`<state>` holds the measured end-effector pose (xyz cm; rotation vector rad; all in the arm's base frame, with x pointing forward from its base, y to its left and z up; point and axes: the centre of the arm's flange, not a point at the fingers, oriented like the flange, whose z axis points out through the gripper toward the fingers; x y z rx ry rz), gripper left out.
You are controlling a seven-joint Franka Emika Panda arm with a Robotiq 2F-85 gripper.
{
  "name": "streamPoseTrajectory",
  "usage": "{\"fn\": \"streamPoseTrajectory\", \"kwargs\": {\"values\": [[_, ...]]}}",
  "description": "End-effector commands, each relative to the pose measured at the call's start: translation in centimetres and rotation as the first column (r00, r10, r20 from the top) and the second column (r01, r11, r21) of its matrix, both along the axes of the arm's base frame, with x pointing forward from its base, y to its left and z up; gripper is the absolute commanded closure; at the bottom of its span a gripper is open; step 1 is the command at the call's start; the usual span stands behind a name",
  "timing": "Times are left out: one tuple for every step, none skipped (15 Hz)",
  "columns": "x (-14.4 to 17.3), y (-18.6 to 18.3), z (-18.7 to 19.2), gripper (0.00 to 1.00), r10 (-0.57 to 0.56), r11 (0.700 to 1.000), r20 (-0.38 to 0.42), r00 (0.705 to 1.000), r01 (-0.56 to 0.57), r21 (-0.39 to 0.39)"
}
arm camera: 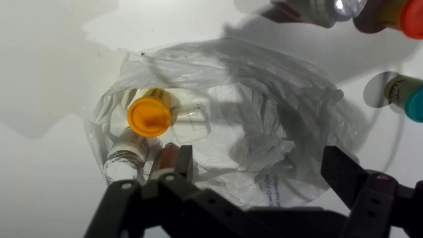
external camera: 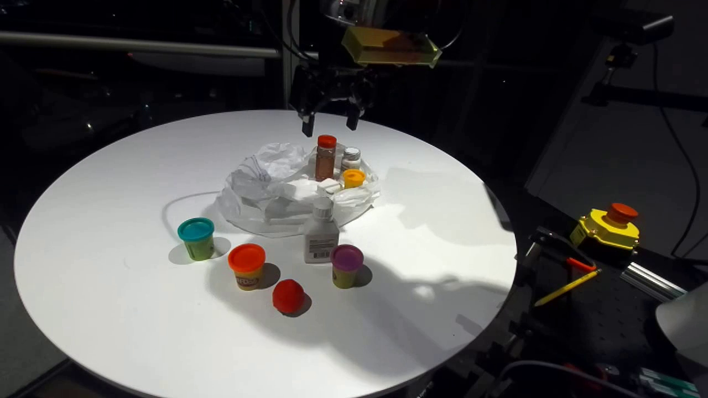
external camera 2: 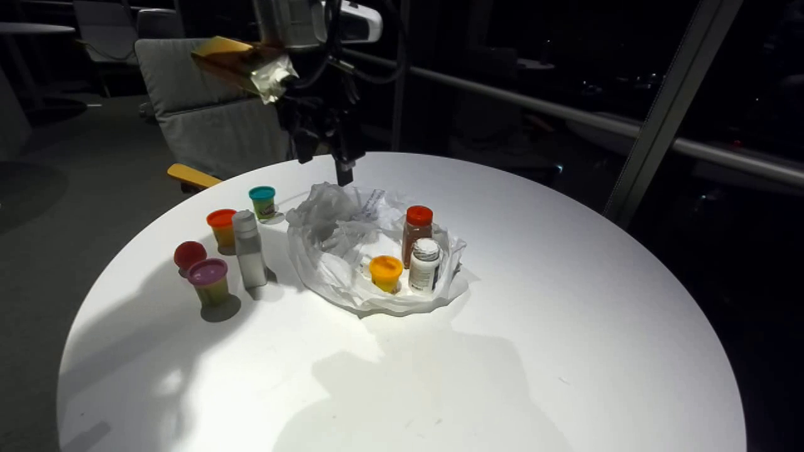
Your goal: Pick up the objects on the table and put them on the plastic
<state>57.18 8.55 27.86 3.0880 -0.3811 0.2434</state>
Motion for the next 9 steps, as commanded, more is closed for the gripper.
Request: {"fn": "streamPoseTrajectory", "kwargs": {"values": [[-0.1,3.4,0.1,0.00,0.082,0.997,-0.079,0.993,-0.082,0.004],[-0.5,4.1,-0.5,0.00,0.104,0.995,-0.107,0.989,-0.104,0.006],[-0.6,4.5,-1.3,0.00,0.117,0.993,-0.130,0.985,-0.118,0.003],[-1.0,5.1,-1.7,0.00,0.132,0.991,-0.146,0.980,-0.133,0.003],[-1.0,5.2,-2.6,0.00,0.143,0.989,-0.160,0.977,-0.146,-0.010],[-1.1,5.4,-3.3,0.00,0.149,0.988,-0.174,0.973,-0.154,-0.015],[-1.3,5.4,-3.9,0.00,0.155,0.987,-0.187,0.970,-0.161,-0.015],[-1.3,5.4,-4.6,0.00,0.166,0.985,-0.196,0.966,-0.172,-0.014],[-1.4,5.4,-5.2,0.00,0.180,0.982,-0.203,0.962,-0.186,-0.011]]}}
